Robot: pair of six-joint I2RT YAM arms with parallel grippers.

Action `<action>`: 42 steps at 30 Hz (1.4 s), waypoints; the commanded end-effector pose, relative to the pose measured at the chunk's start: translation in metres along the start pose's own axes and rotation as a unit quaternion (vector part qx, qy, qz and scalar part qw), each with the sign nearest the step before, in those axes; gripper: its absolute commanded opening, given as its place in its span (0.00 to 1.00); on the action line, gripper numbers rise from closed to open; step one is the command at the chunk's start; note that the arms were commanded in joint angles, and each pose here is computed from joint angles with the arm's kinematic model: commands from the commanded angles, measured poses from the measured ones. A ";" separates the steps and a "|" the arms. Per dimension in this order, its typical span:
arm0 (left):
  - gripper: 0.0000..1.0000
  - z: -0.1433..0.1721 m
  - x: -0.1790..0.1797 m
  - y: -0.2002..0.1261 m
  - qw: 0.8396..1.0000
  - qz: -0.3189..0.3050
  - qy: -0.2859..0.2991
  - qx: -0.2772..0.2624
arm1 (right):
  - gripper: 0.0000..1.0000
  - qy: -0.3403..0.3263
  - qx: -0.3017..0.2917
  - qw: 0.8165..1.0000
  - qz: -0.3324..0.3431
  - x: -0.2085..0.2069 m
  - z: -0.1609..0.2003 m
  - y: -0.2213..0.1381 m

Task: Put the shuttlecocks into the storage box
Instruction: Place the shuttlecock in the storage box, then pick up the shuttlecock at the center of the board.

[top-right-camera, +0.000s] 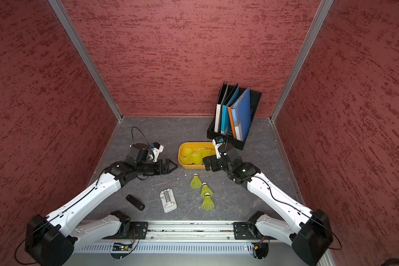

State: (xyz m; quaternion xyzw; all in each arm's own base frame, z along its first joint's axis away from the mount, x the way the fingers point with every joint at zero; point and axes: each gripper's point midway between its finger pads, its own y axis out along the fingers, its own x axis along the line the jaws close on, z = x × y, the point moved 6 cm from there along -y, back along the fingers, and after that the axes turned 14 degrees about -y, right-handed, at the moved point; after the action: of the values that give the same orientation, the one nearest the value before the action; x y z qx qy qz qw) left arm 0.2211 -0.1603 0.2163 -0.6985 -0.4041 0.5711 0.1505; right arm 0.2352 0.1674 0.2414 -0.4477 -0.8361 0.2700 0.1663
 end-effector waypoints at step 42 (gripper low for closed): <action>0.94 0.050 0.004 0.140 0.716 -0.168 0.676 0.042 | 0.99 0.097 0.063 0.992 -0.060 0.011 0.056 -0.065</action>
State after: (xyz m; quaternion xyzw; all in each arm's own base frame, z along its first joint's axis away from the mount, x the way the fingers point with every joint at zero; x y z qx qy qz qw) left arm 0.2229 -0.2477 0.1002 -0.8067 -0.2647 -0.0367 0.5270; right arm 0.1594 0.1340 0.2250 -0.4003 -0.8223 0.2768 0.2948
